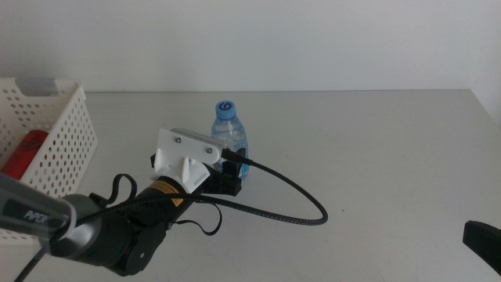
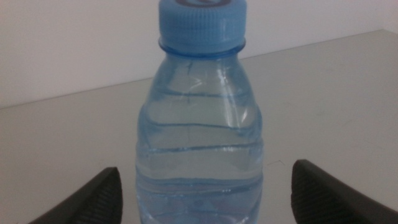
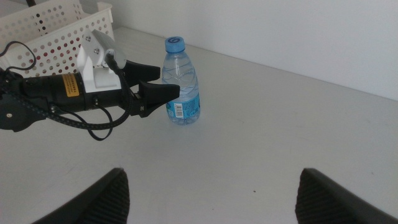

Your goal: Use arms to grab the bottles and put them into the dustbin to the left of the table.

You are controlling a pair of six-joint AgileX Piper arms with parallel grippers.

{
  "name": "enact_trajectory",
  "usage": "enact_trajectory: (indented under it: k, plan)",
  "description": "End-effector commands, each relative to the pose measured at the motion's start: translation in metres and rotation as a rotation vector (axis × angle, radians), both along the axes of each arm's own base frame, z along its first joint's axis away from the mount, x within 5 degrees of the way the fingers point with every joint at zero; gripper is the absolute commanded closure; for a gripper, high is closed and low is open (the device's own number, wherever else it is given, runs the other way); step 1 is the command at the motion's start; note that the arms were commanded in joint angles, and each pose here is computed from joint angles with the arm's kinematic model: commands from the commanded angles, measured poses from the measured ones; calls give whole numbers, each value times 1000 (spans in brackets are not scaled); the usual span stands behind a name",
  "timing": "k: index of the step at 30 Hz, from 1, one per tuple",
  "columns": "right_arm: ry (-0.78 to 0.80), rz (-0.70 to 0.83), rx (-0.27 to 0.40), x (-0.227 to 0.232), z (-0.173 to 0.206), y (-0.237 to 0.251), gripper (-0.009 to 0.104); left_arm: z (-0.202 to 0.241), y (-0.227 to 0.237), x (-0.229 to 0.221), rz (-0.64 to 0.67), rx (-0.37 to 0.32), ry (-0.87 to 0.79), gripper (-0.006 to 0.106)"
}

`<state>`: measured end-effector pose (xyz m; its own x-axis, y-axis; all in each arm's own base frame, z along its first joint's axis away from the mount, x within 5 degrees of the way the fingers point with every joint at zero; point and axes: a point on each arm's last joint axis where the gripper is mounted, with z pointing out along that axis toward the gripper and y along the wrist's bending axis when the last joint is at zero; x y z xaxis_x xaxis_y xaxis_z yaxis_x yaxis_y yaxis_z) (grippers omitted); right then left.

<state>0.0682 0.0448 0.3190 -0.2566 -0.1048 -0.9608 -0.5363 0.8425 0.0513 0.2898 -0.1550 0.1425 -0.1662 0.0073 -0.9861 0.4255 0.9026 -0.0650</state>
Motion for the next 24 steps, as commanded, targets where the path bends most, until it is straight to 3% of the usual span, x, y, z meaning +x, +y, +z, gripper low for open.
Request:
enact_trajectory:
  k: [1,18,22,24]
  plan:
    - [-89,3,36,1,16,0,24,23,-5,10,3,-86,-112,9]
    - [-91,2,34,1,17,0,24,-2,-24,44,-2,-98,-106,9]
    - [-91,2,34,1,17,0,24,-2,-27,49,-2,-103,-112,21]
    - [-91,2,34,1,17,0,24,0,-27,49,-2,-110,-122,35]
